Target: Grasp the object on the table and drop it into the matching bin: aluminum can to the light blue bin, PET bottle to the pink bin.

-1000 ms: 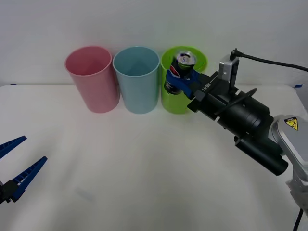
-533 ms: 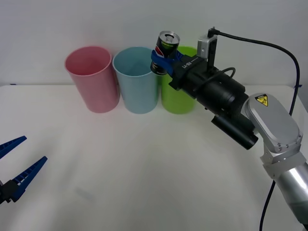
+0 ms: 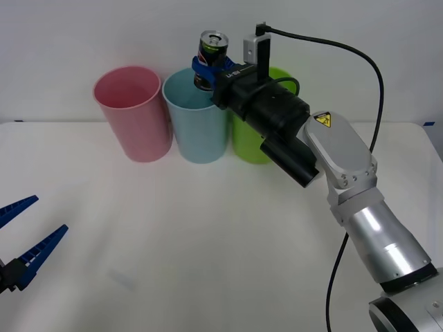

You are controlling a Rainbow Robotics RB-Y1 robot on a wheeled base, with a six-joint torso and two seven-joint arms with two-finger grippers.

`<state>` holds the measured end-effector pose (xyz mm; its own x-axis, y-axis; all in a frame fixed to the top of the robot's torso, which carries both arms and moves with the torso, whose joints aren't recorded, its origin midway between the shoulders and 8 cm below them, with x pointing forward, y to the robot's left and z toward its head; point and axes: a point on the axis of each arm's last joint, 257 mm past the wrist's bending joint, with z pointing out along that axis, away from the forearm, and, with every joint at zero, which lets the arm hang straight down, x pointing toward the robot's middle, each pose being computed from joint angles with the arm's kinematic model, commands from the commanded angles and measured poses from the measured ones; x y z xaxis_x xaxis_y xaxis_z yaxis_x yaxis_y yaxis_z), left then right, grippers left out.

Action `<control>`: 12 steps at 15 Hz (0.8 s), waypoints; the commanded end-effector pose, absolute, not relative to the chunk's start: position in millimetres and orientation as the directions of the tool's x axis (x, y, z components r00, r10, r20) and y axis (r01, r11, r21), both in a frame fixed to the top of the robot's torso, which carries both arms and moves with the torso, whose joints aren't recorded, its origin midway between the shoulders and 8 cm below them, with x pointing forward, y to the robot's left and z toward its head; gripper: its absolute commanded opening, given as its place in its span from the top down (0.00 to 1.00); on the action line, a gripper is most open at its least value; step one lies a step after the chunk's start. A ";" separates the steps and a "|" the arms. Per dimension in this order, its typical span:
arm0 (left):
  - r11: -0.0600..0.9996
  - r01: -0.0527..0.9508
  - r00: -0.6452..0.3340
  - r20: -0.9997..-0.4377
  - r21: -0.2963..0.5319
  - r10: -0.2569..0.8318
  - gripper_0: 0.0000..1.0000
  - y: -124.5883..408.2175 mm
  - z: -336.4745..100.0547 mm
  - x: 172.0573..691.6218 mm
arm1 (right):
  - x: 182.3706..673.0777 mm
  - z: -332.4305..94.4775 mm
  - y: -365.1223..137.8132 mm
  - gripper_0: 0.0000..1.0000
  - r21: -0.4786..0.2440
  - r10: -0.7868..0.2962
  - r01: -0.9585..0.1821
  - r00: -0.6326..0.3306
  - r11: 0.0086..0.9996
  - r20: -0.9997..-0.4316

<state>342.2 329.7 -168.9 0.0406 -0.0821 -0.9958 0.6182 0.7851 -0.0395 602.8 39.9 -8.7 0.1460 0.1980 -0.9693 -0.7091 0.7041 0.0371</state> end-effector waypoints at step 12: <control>0.785 0.618 0.041 -0.996 -0.039 -0.082 0.00 329.7 -168.9 342.3 | 656.4 -13.5 78.8 1.00 0.020 0.120 -0.632 0.116 0.775 -0.986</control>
<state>342.2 329.7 -168.9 0.0406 -0.0821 -0.9958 0.6182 0.7851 -0.0395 654.9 79.0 -12.7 0.1170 0.1216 -0.9857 -0.6368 0.7708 0.0195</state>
